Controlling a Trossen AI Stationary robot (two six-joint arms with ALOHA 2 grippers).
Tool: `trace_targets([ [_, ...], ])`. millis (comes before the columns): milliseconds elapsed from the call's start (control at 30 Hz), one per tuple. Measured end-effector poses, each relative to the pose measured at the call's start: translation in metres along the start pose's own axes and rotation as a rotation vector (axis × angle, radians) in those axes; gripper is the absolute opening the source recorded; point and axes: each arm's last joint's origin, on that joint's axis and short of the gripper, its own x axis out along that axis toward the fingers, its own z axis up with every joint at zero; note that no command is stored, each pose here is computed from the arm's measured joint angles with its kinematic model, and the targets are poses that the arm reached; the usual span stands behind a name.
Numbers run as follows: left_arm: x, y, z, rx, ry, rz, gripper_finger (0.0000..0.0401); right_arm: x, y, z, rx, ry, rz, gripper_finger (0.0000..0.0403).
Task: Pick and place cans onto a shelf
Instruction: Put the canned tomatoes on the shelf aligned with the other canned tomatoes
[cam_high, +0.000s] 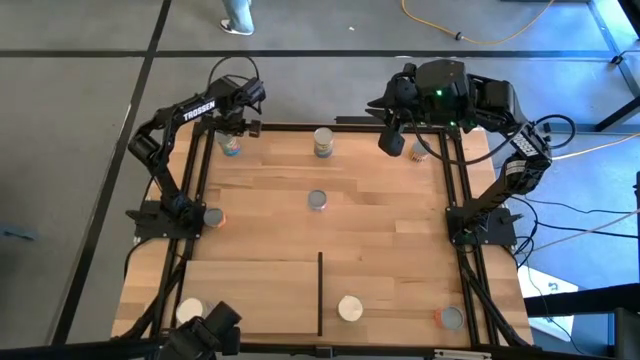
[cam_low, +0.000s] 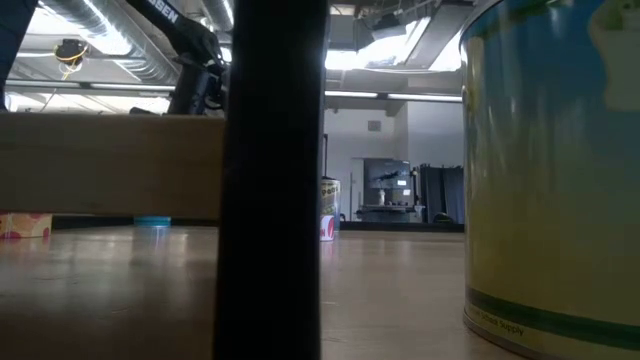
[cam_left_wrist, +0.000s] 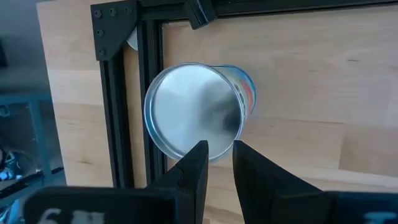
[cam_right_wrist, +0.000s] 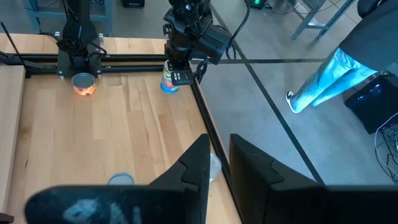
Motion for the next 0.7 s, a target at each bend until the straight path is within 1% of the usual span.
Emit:
trace_targets([
  [233,0.002,-0.002,0.001,0.003,0.003,-0.037,0.0066,0.000,0.000,0.000,0.000,0.000,0.000,0.0063],
  [367,0.009,-0.006,-0.001,0.051,0.009,-0.078,0.0066,0.000,0.000,0.000,0.000,0.000,0.000,0.0063],
  [567,0.011,-0.007,-0.002,0.069,-0.019,-0.036,0.0066,0.000,0.000,0.000,0.000,0.000,0.000,0.0063],
  [700,0.011,-0.007,-0.002,0.069,-0.022,-0.034,0.0066,0.000,0.000,0.000,0.000,0.000,0.000,0.0063],
])
